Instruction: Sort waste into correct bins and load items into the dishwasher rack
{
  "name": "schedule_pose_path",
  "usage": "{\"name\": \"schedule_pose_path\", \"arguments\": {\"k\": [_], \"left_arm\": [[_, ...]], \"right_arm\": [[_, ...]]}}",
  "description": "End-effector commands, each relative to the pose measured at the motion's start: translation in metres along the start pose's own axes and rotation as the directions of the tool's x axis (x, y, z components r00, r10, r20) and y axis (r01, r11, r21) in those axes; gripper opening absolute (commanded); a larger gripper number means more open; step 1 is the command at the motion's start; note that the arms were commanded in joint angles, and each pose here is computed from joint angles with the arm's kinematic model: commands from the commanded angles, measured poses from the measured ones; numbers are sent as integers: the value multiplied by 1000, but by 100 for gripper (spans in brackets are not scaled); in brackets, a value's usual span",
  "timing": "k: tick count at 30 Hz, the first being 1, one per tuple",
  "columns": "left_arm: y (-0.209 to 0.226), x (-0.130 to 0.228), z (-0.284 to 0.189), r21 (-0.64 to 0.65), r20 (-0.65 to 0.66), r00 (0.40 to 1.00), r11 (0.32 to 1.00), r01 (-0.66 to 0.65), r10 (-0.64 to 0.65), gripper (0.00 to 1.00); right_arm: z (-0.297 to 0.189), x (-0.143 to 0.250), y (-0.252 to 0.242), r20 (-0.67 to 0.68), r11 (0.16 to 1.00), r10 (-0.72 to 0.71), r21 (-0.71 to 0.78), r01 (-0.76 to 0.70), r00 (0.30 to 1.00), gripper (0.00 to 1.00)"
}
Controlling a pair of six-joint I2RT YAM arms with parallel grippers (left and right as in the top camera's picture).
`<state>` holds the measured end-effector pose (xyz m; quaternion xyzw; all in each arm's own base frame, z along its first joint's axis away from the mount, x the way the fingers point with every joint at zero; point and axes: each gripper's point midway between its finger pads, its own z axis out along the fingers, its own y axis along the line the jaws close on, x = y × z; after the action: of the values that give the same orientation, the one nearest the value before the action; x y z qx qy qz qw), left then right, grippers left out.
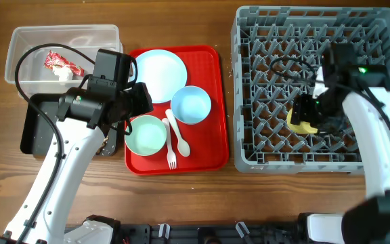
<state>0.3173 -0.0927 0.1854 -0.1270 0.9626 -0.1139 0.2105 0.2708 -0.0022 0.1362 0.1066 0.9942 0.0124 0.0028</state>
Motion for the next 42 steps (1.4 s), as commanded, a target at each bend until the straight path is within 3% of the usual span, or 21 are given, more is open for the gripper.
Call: {"name": "schedule_pose_path", "arguments": {"k": [1,4,5,7,8,11,14,17,19,22,25,28,29,31,36,42], "left_arm": [[3,-5,-6,-5,27,1000,1000,-10,10,51],[3,-5,-6,-5,27,1000,1000,-10,10,51],[3,-5,-6,-5,27,1000,1000,-10,10,51],[3,-5,-6,-5,27,1000,1000,-10,10,51],[3,-5,-6,-5,27,1000,1000,-10,10,51],[3,-5,-6,-6,26,1000,1000,-10,10,51],[4,-3,-6,-13,21,1000,1000,-9,10,61],[13,1,-6,-55,8,1000,998,-7,8,61],[23,8,-7,-98,-16,1000,995,16,-17,59],[57,5,-16,-162,-11,989,976,145,-149,59],[93,0,-35,-199,36,965,944,262,-260,63],[112,-1,-46,-215,68,946,921,325,-318,71],[114,-1,-46,-219,68,944,918,331,-324,72],[114,-1,-46,-218,68,944,918,330,-323,73],[114,-1,-46,-219,67,944,918,330,-323,73],[114,-1,-46,-219,67,944,918,330,-323,74]], "right_arm": [[24,-8,-3,-75,999,17,33,-14,997,51],[45,-12,-2,-134,999,19,44,-13,991,52],[49,-13,-2,-142,999,19,46,-12,990,58],[50,-15,-2,-136,999,19,44,-13,990,82],[50,-15,-2,-136,999,19,44,-13,991,100],[49,-14,-2,-136,999,1,42,5,991,100],[34,-16,4,-81,1000,0,0,0,997,100],[-33,-31,15,188,996,-25,-83,42,982,100],[-104,-35,77,480,879,-163,-326,347,862,100],[-127,-28,135,597,778,-268,-329,535,756,100],[-112,-18,189,602,720,-371,-293,629,707,100],[-77,-15,228,553,730,-438,-242,639,709,100],[-50,-21,236,506,787,-424,-205,582,751,100],[-13,-23,249,434,818,-421,-196,540,796,98],[79,-22,260,232,899,-344,-198,391,910,87],[125,-16,255,115,946,-256,-178,273,960,59]]}}
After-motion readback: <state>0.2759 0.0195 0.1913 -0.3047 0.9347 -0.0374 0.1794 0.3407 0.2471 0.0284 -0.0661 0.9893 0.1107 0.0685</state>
